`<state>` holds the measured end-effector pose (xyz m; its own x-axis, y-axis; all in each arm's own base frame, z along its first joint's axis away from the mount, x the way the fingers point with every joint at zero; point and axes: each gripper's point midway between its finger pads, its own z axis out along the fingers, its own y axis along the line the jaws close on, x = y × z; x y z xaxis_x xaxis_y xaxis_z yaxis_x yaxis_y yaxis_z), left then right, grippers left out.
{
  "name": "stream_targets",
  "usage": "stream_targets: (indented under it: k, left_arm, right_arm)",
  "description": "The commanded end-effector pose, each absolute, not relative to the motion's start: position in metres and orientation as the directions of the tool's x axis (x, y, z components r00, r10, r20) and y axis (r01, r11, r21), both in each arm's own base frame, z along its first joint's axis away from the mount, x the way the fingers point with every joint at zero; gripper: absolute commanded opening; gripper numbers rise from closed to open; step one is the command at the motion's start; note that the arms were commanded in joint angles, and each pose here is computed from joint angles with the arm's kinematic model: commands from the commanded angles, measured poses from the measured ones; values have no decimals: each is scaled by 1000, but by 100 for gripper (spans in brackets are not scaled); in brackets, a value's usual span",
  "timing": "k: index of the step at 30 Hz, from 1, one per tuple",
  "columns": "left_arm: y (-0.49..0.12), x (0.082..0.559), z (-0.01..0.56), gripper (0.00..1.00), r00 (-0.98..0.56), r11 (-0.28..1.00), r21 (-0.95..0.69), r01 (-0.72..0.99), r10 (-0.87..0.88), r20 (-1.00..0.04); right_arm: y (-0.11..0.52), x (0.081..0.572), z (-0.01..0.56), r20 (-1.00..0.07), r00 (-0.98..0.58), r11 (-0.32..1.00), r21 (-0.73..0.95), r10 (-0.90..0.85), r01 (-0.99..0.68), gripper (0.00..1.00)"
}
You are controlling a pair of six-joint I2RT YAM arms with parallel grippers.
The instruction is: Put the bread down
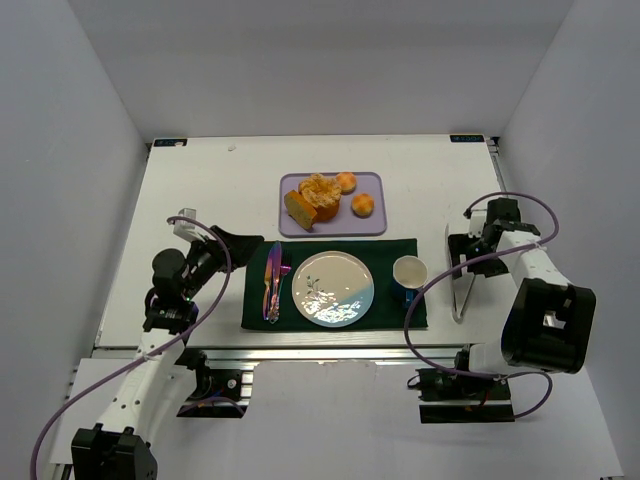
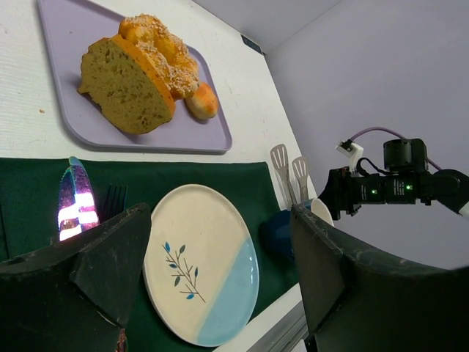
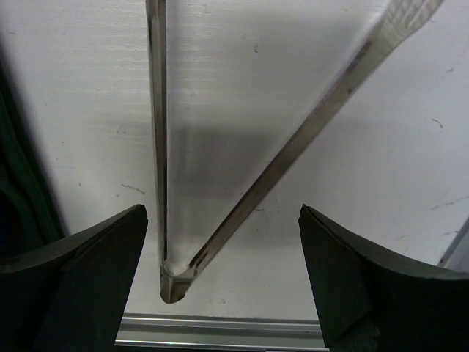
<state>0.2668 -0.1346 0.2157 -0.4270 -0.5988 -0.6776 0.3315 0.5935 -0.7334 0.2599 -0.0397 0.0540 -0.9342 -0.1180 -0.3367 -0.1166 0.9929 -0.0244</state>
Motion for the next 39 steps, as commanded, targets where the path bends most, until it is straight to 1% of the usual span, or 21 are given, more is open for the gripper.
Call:
stream_targets:
  k: [1, 7, 13, 16, 21, 24, 27, 29, 31, 34, 36, 38, 39]
  left_arm:
    - [-136, 267, 229, 86, -406, 590, -719, 368, -593, -695]
    - [-135, 267, 228, 86, -413, 595, -724, 348, -596, -689]
    - [-133, 268, 228, 85, -413, 593, -733, 333, -608, -679]
    - [-133, 269, 228, 86, -412, 593, -737, 325, -612, -674]
    - [-132, 272, 232, 85, -411, 595, -739, 317, -616, -672]
    - [-131, 274, 234, 85, -403, 596, -739, 312, -622, -672]
    - [-130, 274, 237, 85, -394, 595, -742, 311, -629, -670]
    - [-129, 274, 238, 85, -391, 595, -742, 309, -632, -669]
    - [-128, 274, 240, 85, -387, 597, -742, 305, -634, -669]
    - [-127, 274, 241, 85, -384, 599, -742, 302, -636, -670]
    - [-127, 273, 242, 85, -382, 599, -741, 303, -636, -670]
    - [-127, 274, 240, 85, -386, 598, -743, 299, -637, -668]
    - [-127, 274, 240, 85, -386, 598, -743, 299, -637, -668]
  right_arm:
    - [-31, 271, 52, -370, -920, 989, 23, -125, -144, 89]
    - [-25, 270, 41, -353, -927, 985, 59, -129, -160, 89]
    - [-30, 268, 23, -331, -940, 994, 33, -87, -104, 89]
    - [-33, 275, 18, -338, -938, 996, 12, -78, -88, 89]
    - [-32, 280, 13, -339, -938, 996, 28, -70, -85, 88]
    - [-34, 275, 5, -312, -946, 995, 16, -85, -94, 87]
    - [-36, 271, -2, -290, -951, 994, 6, -104, -110, 80]
    - [-35, 271, -3, -290, -951, 993, 10, -110, -118, 73]
    - [-34, 273, -3, -299, -947, 992, 18, -116, -127, 70]
    - [-37, 293, 5, -346, -926, 988, -7, -150, -157, 70]
    - [-43, 316, 12, -387, -904, 983, -39, -181, -181, 71]
    - [-46, 332, 16, -407, -891, 979, -52, -201, -197, 70]
    - [-47, 338, 9, -396, -894, 977, -51, -211, -208, 70]
